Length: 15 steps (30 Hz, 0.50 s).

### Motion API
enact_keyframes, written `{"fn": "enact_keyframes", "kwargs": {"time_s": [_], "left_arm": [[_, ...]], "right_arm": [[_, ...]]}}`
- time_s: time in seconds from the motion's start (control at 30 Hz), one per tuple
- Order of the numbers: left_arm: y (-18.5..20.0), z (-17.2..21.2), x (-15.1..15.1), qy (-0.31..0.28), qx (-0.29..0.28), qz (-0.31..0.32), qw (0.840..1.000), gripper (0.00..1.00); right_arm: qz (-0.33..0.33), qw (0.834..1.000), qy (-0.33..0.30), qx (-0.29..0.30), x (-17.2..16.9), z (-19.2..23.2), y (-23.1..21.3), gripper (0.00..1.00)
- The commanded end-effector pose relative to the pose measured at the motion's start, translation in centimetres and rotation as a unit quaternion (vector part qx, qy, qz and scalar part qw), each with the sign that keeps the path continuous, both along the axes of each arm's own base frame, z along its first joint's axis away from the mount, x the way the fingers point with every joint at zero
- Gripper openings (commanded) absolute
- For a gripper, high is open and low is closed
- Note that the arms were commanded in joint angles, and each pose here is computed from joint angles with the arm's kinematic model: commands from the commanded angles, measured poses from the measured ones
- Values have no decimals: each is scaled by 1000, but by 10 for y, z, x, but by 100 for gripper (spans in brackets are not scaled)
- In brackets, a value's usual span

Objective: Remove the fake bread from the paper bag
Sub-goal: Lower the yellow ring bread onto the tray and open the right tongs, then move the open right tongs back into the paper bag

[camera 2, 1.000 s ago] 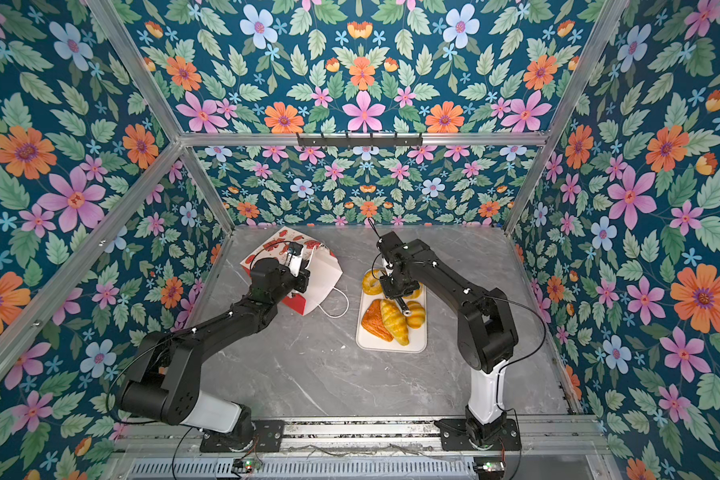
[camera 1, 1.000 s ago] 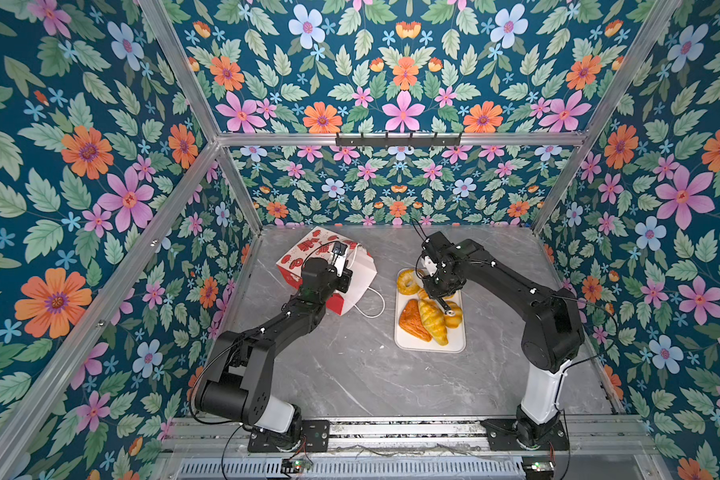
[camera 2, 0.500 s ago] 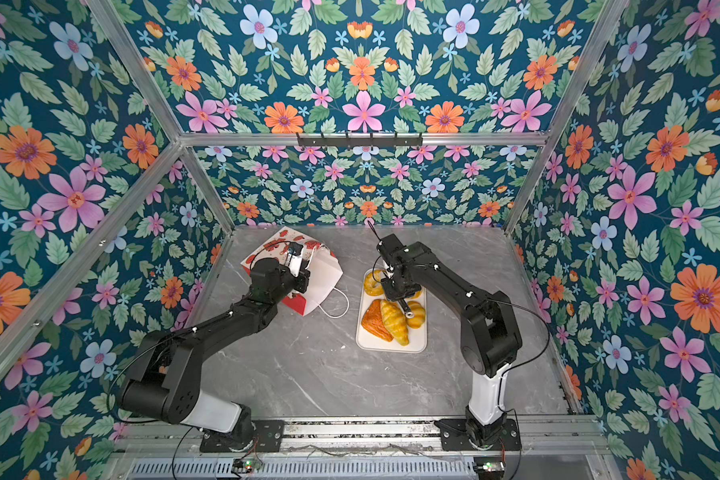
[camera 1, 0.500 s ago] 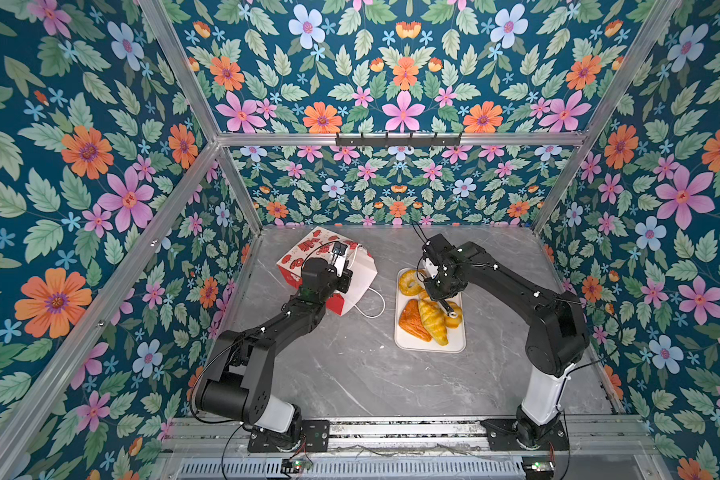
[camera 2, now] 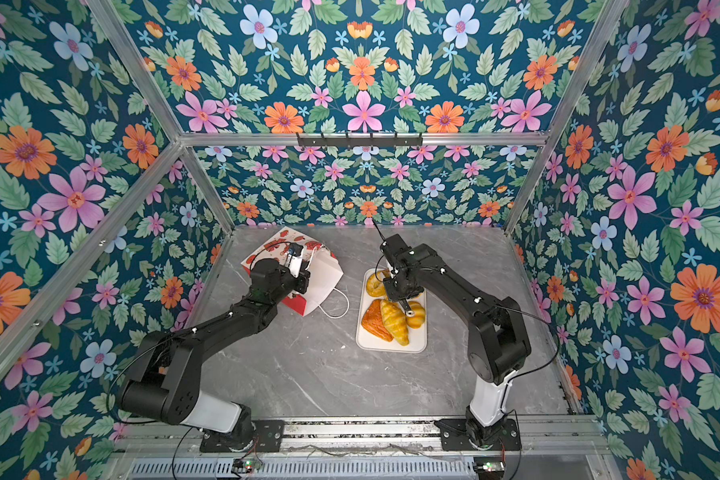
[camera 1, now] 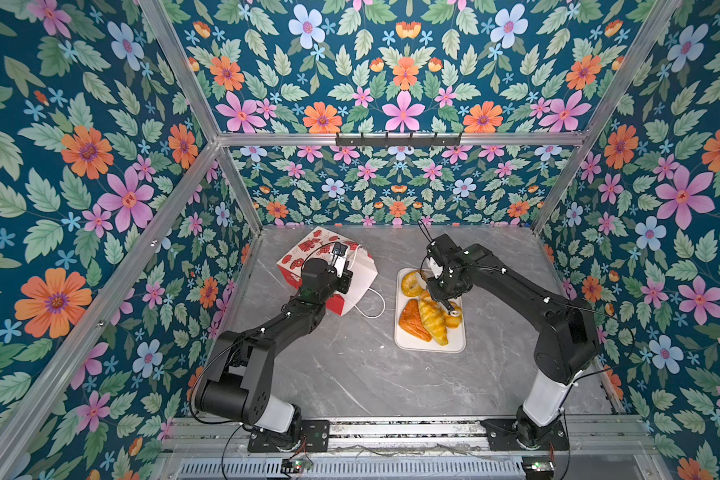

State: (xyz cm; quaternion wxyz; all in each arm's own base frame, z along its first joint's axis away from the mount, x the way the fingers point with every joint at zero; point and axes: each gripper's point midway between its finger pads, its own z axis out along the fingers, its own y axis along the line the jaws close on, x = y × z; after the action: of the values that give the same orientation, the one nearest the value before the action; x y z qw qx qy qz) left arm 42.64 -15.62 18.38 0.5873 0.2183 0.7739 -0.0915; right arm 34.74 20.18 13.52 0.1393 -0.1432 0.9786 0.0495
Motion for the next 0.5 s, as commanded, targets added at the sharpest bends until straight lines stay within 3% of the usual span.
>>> {"fn": "enact_keyframes", "kwargs": {"time_s": [0.0, 0.23, 0.47], "left_arm": [[0, 9, 1, -15, -11, 0, 1000, 0], [0, 10, 0, -15, -11, 0, 1000, 0], [-1, 11, 0, -16, -15, -2, 1000, 0]], "right_arm": [[-5, 1000, -7, 10, 3, 2, 4, 37], [-14, 999, -14, 49, 2, 11, 6, 46], [-30, 997, -30, 57, 2, 17, 1, 46]]}}
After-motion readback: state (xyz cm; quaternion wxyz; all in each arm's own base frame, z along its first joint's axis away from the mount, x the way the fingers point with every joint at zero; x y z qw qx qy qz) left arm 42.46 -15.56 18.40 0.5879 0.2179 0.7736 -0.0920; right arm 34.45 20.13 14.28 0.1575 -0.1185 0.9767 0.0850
